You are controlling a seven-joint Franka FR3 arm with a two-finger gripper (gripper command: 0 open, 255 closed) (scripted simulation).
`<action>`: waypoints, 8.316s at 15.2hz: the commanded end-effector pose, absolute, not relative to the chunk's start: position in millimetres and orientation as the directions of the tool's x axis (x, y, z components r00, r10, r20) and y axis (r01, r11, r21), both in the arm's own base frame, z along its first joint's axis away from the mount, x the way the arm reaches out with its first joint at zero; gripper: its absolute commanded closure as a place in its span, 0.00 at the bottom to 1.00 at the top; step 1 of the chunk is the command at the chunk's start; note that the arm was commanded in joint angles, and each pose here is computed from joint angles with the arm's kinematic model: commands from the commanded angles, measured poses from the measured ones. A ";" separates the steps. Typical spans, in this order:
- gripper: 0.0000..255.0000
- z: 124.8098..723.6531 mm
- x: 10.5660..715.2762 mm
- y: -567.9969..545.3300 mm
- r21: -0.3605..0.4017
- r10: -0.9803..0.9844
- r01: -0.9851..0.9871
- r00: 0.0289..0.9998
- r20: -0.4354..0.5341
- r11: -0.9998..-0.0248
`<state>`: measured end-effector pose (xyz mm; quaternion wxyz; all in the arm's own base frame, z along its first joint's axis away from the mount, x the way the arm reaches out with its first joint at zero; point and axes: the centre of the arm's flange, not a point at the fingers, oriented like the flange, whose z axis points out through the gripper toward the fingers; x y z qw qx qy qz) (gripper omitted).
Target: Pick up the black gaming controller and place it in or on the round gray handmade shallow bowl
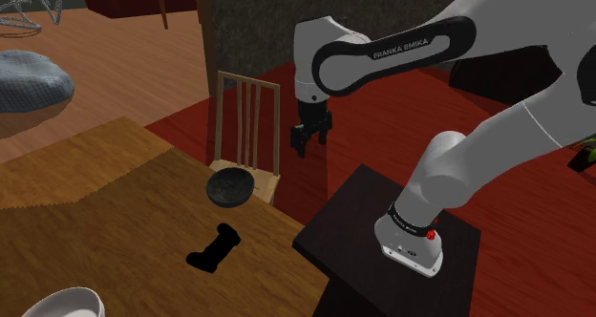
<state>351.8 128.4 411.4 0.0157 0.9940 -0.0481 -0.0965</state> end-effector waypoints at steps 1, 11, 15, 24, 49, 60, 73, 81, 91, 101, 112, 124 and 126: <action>0.00 393.0 359.1 150.9 0.044 -0.106 -0.099 0.977 -0.186 -0.994; 0.00 308.2 403.4 243.6 0.070 -0.136 -0.126 0.977 -0.165 -0.990; 0.00 273.7 422.3 279.7 0.080 -0.148 -0.137 0.977 -0.156 -0.987; 0.00 195.4 467.0 358.7 0.102 -0.175 -0.162 0.975 -0.136 -0.982; 1.00 135.9 472.9 375.0 0.107 -0.182 -0.168 0.975 -0.131 -0.980; 1.00 178.0 472.9 375.0 0.107 -0.182 -0.168 0.975 -0.131 -0.980; 1.00 246.7 472.9 375.0 0.107 -0.182 -0.168 0.975 -0.131 -0.980; 1.00 285.9 472.9 375.0 0.107 -0.182 -0.168 0.975 -0.131 -0.980; 1.00 287.5 552.8 270.0 0.107 -0.182 -0.168 0.975 -0.131 -0.980; 1.00 267.2 599.0 209.3 0.107 -0.182 -0.168 0.975 -0.131 -0.980; 1.00 215.9 599.0 209.3 0.107 -0.182 -0.168 0.975 -0.131 -0.980; 0.00 215.9 599.0 209.3 0.107 -0.182 -0.168 0.975 -0.131 -0.980; 0.00 241.9 602.9 211.5 0.107 -0.182 -0.168 0.975 -0.131 -0.980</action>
